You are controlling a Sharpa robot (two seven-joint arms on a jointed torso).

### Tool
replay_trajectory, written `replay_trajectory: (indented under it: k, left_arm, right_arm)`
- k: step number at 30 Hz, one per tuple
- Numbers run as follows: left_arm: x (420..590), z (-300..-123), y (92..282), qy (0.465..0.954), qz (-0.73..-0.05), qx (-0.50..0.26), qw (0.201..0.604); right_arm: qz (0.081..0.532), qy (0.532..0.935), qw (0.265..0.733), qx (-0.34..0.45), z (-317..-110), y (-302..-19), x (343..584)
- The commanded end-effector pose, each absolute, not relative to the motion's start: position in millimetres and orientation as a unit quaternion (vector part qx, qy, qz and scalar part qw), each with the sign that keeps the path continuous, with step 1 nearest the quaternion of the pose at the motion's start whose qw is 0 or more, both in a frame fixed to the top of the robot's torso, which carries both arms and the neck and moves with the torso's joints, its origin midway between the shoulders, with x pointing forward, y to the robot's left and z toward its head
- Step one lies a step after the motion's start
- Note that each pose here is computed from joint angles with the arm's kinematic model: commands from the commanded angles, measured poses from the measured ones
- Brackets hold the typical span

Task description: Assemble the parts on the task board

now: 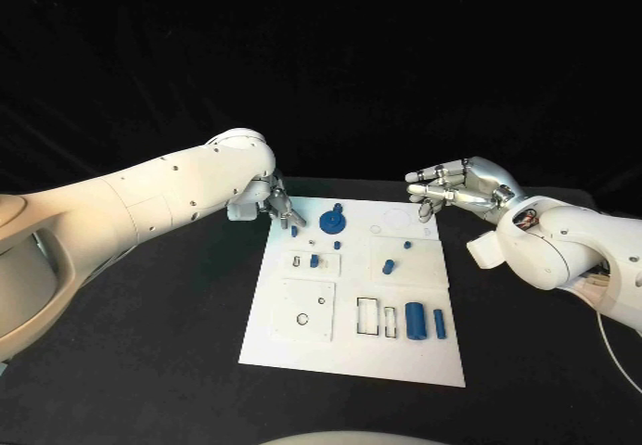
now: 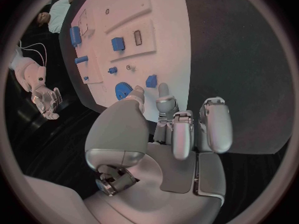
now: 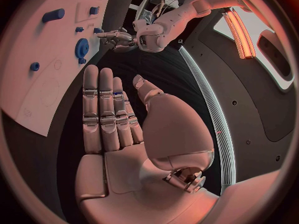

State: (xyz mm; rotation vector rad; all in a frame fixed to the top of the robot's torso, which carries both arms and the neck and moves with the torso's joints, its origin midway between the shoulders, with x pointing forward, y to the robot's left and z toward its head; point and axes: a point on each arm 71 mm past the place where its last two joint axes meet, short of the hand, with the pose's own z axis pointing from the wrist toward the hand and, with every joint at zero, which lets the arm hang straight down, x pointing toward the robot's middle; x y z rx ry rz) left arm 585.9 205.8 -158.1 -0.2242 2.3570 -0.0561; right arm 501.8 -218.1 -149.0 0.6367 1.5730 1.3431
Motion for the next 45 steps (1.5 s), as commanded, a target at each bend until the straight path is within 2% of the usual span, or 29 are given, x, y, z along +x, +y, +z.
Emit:
replay_trajectory:
  k: [1,45]
  left_arm:
    - [584.2,-160.6,203.1,0.929,-0.03,-0.074,0.361]
    - [584.8,-163.4,196.0,0.93,-0.051,-0.08,0.355]
  right_arm:
    - [0.554,0.643,0.465,0.252,-148.9,-215.7,500.8]
    - [0.553,0.645,0.463,0.252,-149.3,-215.8,500.9]
